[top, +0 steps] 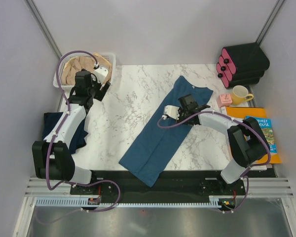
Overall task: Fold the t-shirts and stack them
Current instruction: Rotate the tshirt 90 degrees
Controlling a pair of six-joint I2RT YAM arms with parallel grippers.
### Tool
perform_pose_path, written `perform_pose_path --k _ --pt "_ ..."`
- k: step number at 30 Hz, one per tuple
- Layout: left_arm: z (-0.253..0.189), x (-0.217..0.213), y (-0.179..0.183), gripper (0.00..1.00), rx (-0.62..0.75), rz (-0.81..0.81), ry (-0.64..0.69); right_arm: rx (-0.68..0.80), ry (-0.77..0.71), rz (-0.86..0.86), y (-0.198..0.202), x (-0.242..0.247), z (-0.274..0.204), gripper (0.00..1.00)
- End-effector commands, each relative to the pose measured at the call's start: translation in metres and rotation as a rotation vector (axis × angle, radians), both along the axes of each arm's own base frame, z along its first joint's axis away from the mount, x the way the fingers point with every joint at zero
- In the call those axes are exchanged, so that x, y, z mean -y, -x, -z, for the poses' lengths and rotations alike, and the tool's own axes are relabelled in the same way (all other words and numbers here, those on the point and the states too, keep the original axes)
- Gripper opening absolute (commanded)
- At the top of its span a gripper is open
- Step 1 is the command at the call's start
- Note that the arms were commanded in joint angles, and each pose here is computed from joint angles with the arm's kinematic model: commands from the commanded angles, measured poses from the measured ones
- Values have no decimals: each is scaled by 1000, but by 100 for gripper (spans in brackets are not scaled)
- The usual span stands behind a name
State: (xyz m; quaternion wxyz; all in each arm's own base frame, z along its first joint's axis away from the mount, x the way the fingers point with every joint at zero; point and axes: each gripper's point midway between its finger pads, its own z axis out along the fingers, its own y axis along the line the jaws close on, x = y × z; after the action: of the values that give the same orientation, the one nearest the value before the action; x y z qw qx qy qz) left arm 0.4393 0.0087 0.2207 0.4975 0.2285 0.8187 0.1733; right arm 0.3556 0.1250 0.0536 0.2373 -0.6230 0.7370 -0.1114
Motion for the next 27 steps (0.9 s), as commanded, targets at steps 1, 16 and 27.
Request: perform_pose_path --k 1,16,27 --pt "-21 -1 -6 99 69 0 -3 50 -10 31 -16 0 4 43" --pt "-15 0 -5 99 56 7 -1 114 26 101 -36 13 3 40" --pt "-15 0 -7 99 58 11 -2 102 33 104 -35 18 6 17"
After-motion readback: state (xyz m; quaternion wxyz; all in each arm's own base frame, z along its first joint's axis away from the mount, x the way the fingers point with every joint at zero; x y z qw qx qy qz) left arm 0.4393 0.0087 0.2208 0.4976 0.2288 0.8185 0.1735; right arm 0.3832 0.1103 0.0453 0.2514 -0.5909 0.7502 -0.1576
